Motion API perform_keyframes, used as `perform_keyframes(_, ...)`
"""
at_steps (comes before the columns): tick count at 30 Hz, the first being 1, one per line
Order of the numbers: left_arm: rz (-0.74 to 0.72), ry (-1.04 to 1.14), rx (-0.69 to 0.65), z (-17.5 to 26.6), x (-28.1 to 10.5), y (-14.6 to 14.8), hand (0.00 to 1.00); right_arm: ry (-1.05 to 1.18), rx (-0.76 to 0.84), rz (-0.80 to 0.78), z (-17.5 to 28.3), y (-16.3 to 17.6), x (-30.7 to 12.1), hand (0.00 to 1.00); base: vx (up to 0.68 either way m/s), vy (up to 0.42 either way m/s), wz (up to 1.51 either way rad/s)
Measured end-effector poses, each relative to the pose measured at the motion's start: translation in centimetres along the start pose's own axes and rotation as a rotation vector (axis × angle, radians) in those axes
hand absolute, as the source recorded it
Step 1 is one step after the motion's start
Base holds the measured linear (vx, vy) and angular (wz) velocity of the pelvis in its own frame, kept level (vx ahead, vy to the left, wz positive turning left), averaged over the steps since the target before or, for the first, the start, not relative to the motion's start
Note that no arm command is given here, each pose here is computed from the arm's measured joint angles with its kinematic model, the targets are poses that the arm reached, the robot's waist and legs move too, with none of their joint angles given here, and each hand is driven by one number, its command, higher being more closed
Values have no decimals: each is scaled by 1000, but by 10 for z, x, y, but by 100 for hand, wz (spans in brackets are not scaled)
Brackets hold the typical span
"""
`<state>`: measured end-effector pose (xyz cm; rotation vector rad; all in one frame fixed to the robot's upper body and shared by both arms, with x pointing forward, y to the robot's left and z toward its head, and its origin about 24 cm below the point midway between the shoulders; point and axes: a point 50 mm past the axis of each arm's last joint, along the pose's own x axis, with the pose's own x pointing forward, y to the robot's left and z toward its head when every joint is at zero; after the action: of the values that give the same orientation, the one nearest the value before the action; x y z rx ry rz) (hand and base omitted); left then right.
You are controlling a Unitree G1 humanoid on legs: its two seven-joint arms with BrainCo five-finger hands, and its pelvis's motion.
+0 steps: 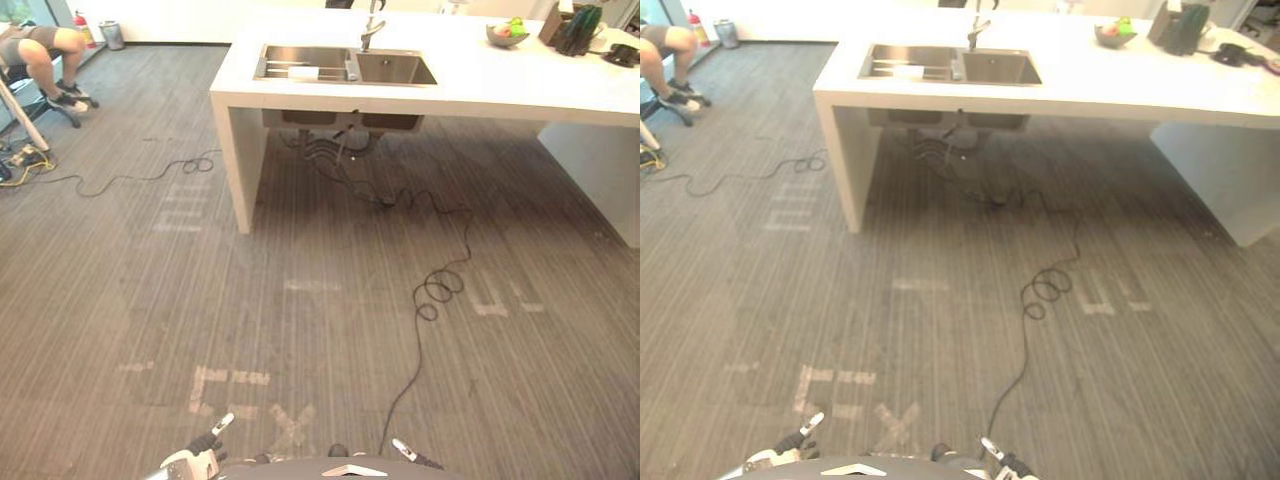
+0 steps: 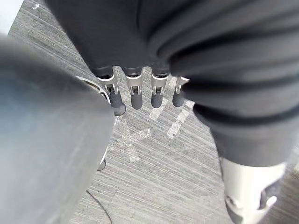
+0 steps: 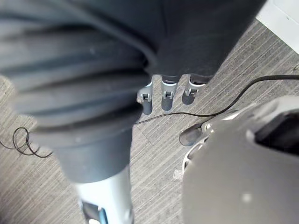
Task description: Walk over to the sink, pick up the cup, carry it to the dishwasher, place the cup inside the dishwasher, then close the dishwasher door
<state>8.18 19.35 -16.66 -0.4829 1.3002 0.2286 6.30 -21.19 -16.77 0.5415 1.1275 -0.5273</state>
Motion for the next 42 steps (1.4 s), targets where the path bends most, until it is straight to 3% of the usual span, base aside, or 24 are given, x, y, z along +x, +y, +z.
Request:
perform_keyframes(5,-28,-4,93,11,0,-4,0,4,14,24,7,3,0,0,-47,72,-14)
perform_keyframes(10,-43,-140,-33,35,1,-17,0,80,17,25,-7,6,0,0,-114,-27,11)
perform_keyframes(16,-297,-549,1,109,-24,-121,0,263,129,-59,-76,-14,-19,0,-170,-132,40)
perform_keyframes(18,-335,-640,-7,122,-37,-132,0,301,159,-80,-92,-18,-25,0,577,-302,28)
perform_keyframes(21,-407,-745,13,137,-56,-153,0,256,136,-79,-81,-24,-25,0,611,-205,17)
perform_keyframes(24,-386,-780,14,138,-60,-156,0,220,121,-89,-68,-29,-22,0,546,-265,20)
perform_keyframes(27,-381,-740,3,115,-52,-153,0,62,65,-97,-26,-35,-13,0,580,-241,6)
perform_keyframes(32,-411,-791,-24,105,-62,-142,0,-148,132,4,34,-5,-2,0,436,-120,-11)
perform_keyframes(37,-589,-1161,-28,145,-137,-157,0,-295,-17,200,84,52,-7,0,-135,50,-58)
perform_keyframes(40,-603,-1369,-73,164,-171,-149,0,-230,-13,162,69,40,-5,0,227,204,-48)
perform_keyframes(42,-587,-1525,-96,178,-199,-141,0,-126,71,73,45,17,-2,0,539,274,-16)
